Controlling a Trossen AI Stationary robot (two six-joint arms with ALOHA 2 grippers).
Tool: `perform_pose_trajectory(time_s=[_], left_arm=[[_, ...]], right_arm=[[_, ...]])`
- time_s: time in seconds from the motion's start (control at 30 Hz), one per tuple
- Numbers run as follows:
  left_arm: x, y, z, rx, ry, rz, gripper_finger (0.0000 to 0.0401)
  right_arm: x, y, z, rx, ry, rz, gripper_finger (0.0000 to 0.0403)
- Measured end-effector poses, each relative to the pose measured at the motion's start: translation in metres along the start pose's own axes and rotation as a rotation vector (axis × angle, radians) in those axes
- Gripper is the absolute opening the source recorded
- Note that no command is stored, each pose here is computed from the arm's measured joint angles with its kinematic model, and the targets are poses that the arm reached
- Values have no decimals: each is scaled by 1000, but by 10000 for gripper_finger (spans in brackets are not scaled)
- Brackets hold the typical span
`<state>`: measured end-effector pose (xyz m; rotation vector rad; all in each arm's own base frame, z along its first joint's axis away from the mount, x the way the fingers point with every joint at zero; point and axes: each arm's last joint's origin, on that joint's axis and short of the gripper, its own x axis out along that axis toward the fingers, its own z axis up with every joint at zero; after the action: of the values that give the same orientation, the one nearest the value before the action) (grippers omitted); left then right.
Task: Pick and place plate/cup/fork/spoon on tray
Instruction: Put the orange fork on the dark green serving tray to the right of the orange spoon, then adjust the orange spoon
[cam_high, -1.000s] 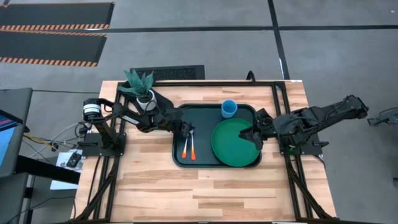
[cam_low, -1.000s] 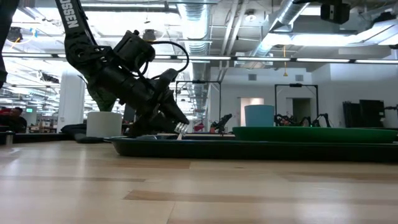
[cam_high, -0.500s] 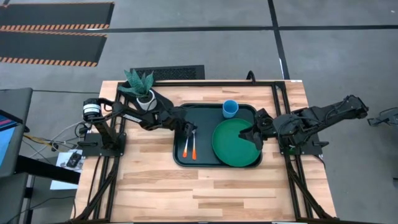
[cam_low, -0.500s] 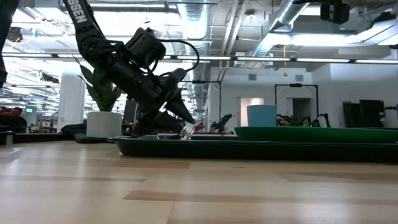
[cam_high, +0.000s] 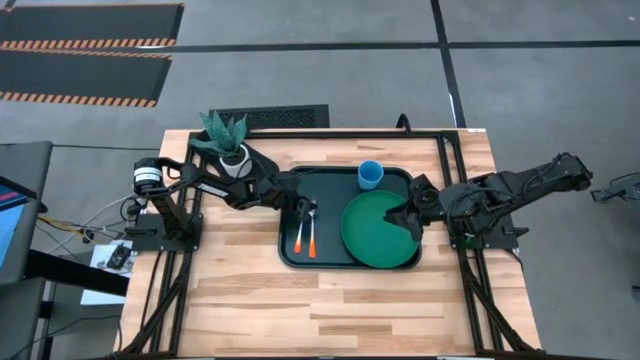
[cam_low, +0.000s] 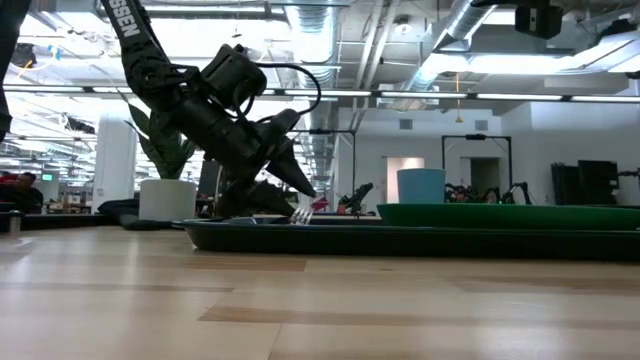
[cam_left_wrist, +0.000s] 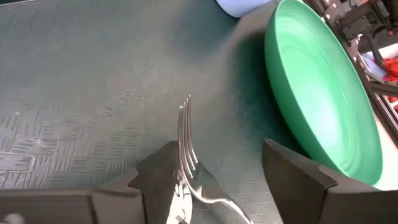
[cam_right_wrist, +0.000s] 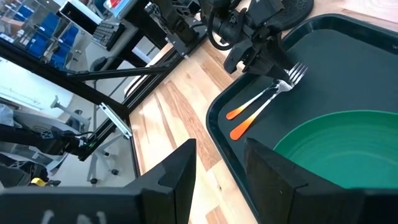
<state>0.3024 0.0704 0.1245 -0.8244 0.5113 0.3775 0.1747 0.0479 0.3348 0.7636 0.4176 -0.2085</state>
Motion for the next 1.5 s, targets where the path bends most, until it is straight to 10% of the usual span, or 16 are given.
perform_pose_trajectory(time_s=[0.33,1.1,1.27,1.5], left_arm=[[0,3,2,-14,-4,20,281],[-31,-29,-5,-8,98,-58,284],[-48,-37,-26,27,80,172,229],[-49,-57,-45,94,7,165,46]], right_arm=[[0,0,0,-13,2,-2,159],[0,-2,-2,-31,18,-21,159],[0,-2,-2,-31,16,-24,159],[8,-5,-4,-47,10,-96,159]])
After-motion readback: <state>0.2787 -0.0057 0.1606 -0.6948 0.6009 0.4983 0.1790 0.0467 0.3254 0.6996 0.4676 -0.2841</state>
